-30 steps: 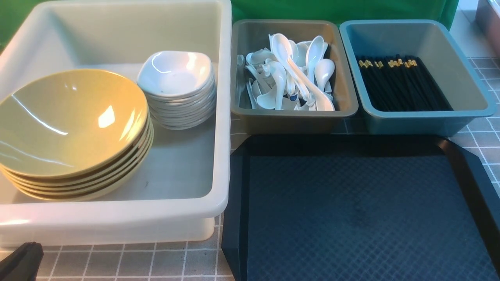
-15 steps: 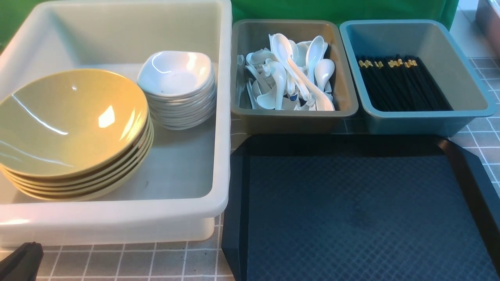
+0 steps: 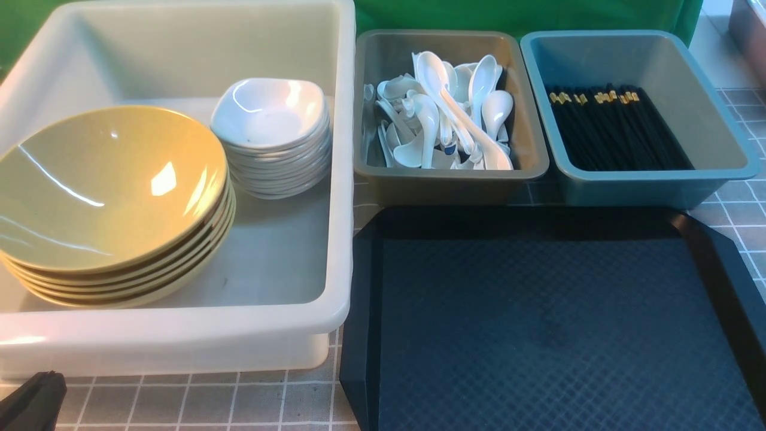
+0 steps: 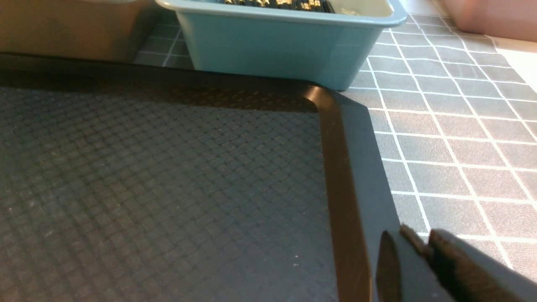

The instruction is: On grey table put chopsticks spoon bowls plates into blue grey white boxes.

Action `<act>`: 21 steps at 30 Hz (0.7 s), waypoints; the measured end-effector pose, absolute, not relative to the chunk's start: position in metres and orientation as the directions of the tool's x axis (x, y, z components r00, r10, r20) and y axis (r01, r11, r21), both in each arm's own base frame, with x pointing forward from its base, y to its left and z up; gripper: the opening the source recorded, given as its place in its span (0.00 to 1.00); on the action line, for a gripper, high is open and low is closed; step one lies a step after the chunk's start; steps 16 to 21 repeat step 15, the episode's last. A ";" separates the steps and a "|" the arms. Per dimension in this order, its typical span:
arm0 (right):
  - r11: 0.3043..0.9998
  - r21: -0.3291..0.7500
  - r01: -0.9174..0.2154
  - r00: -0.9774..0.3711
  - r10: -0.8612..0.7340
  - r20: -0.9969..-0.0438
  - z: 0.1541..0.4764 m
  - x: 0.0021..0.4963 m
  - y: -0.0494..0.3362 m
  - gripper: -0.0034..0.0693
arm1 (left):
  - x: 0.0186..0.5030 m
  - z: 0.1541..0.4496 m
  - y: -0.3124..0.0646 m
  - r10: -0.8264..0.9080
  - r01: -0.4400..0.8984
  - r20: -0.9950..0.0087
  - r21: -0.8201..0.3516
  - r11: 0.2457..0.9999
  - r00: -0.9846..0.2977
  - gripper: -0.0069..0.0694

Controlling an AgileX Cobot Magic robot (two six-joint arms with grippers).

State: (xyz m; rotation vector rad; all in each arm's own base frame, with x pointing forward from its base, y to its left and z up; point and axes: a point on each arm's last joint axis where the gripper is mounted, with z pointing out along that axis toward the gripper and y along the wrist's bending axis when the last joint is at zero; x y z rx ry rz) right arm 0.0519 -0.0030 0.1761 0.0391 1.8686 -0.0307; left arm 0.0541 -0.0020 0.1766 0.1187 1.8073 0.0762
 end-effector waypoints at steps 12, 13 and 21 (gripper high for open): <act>0.999 -0.001 0.043 -0.294 0.011 -0.956 0.176 0.052 -0.003 0.17 | 0.054 0.177 -0.002 0.122 0.040 -0.965 0.116 0.992 -0.234 0.08; 0.999 -0.001 0.043 -0.294 0.011 -0.956 0.176 0.052 -0.003 0.17 | 0.054 0.177 -0.002 0.122 0.040 -0.965 0.116 0.992 -0.234 0.08; 0.999 -0.001 0.043 -0.294 0.011 -0.956 0.176 0.052 -0.003 0.17 | 0.054 0.177 -0.002 0.122 0.040 -0.965 0.116 0.992 -0.234 0.08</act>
